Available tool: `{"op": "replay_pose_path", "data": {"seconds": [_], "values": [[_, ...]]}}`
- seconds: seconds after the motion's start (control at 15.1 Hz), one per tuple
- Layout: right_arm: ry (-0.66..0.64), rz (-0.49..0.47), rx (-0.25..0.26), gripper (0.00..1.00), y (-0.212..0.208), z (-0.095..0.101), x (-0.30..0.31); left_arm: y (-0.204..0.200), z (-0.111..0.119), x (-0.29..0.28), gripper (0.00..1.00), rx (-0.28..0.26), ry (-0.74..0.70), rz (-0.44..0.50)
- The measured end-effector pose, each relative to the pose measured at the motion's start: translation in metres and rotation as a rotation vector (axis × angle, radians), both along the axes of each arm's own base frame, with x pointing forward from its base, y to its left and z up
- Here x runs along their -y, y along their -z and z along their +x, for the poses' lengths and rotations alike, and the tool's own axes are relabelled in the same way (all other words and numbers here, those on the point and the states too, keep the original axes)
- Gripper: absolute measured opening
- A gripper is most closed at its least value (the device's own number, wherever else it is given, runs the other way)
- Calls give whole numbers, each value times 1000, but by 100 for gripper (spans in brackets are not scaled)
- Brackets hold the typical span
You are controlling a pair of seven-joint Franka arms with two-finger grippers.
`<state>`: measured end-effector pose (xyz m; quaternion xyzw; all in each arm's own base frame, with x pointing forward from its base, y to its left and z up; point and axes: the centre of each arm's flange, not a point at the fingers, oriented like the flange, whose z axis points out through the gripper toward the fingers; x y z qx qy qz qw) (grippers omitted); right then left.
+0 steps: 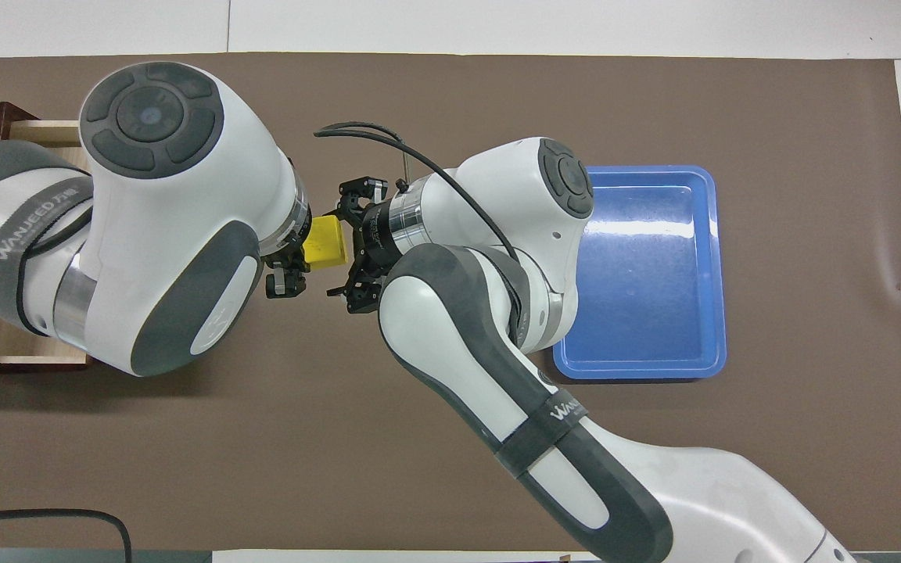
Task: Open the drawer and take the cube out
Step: 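Grasp the cube with the right gripper and open the left gripper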
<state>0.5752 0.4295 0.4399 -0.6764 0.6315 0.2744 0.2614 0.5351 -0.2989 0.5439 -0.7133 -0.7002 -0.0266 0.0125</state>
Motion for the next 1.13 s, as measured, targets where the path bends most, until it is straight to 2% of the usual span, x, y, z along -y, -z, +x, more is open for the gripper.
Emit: {"op": "replay_pose_path", "data": {"seconds": [0.47,0.53,0.6,0.66,0.8,0.86,1.13], "values": [[0,10,15,97,-10,2,-1,2,0,0,55,-2,1,1],[0,10,19,90,-11,3,-1,2,0,0,55,-2,1,1],[0,9,21,90,-12,3,0,2,0,0,55,-2,1,1],[0,10,22,84,-13,3,0,2,0,0,55,-2,1,1],[3,9,25,62,-13,4,1,3,-1,0,55,-7,7,3],[-1,6,22,56,-13,4,2,3,-1,1,55,-8,23,4],[-1,4,24,56,-13,5,2,3,-1,1,55,-5,24,3]]}}
